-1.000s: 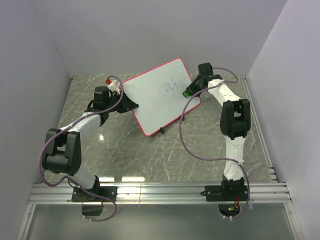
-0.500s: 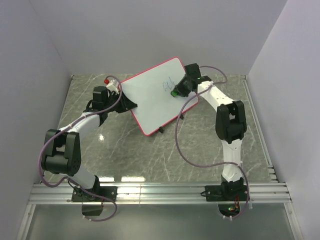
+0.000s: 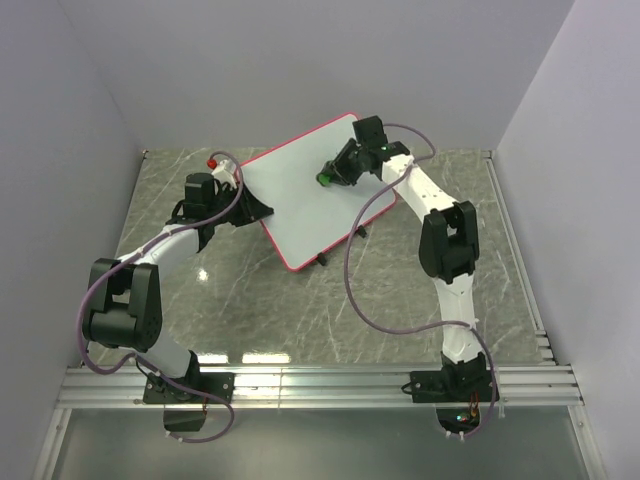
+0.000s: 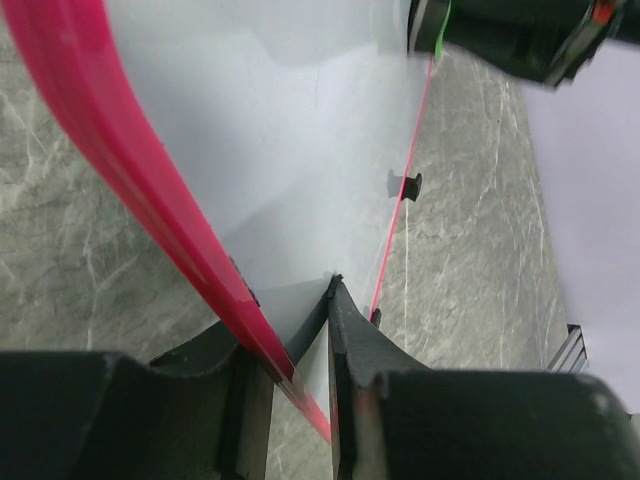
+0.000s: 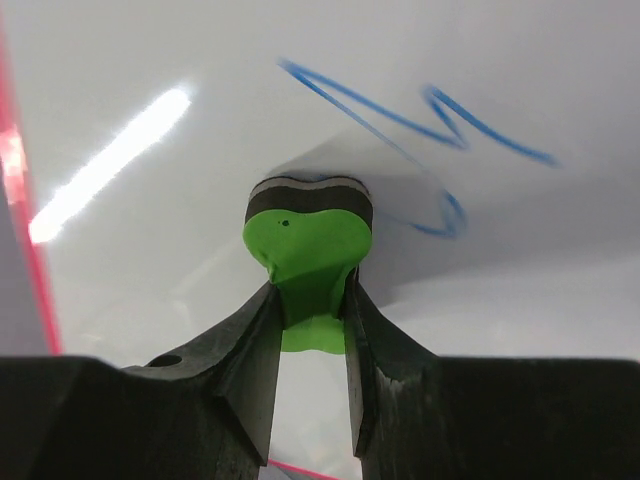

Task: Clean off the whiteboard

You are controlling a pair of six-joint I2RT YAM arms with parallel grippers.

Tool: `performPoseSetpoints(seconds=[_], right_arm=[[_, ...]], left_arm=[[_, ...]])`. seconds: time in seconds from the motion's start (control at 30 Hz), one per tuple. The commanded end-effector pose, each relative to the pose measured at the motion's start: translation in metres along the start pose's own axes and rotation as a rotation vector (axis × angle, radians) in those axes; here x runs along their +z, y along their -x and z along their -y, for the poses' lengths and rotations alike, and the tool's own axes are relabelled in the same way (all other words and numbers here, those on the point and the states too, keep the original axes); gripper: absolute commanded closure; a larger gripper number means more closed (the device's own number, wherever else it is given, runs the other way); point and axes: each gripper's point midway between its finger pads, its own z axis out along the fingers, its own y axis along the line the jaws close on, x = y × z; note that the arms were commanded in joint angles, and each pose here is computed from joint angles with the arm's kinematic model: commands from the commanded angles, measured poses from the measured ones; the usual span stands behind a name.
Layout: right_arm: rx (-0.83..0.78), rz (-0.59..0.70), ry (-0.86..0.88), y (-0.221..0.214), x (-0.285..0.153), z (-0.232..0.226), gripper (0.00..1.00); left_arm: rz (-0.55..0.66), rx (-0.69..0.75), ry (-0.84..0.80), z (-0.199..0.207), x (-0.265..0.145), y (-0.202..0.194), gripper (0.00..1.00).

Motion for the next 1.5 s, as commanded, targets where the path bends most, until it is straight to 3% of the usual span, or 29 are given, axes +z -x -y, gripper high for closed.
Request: performPoseSetpoints(seconds=[0.0, 0.13, 0.23, 0.43, 0.47, 0.67, 0.83, 0.93, 1.1, 1.33, 1.47], right_arm=[[-0.02, 0.067, 0.138, 0.03, 0.009, -0.046, 1.0], [-0.017, 0.064, 0.262, 0.037, 0.008, -0.077, 1.0], [0.003, 0.055, 0.249, 0.036, 0.016, -0.069, 1.0], [0.019, 0.038, 0.058, 0.026, 0.027, -0.001, 1.0], [0.036, 0.019, -0.015, 0.017, 0.035, 0.033, 1.0], [0.13, 0.013, -0.166, 0.015, 0.018, 0.137, 1.0], [0.109, 0.006, -0.224, 0.017, 0.014, 0.159, 1.0], [0.093, 0.001, -0.179, 0.02, 0.018, 0.138, 1.0], [0.039, -0.004, -0.017, 0.029, 0.021, 0.062, 1.0], [0.048, -0.09, 0.432, 0.027, 0.018, -0.062, 1.0], [0.053, -0.089, 0.533, 0.029, 0.018, -0.1, 1.0]], left_arm=[[-0.033, 0.126, 0.113, -0.029, -0.002, -0.017, 1.0], [-0.04, 0.147, 0.11, -0.024, 0.001, -0.017, 1.0], [-0.044, 0.154, 0.11, -0.023, 0.001, -0.018, 1.0], [-0.037, 0.162, 0.117, -0.022, -0.002, -0.016, 1.0], [-0.037, 0.164, 0.118, -0.022, -0.003, -0.016, 1.0], [-0.035, 0.166, 0.111, -0.02, -0.003, -0.016, 1.0], [-0.042, 0.168, 0.104, -0.018, -0.001, -0.018, 1.0], [-0.056, 0.193, 0.101, -0.012, 0.003, -0.02, 1.0], [-0.096, 0.26, 0.1, -0.003, 0.01, -0.033, 1.0], [-0.139, 0.316, 0.09, 0.004, 0.014, -0.048, 1.0], [-0.158, 0.336, 0.086, 0.008, 0.016, -0.054, 1.0]])
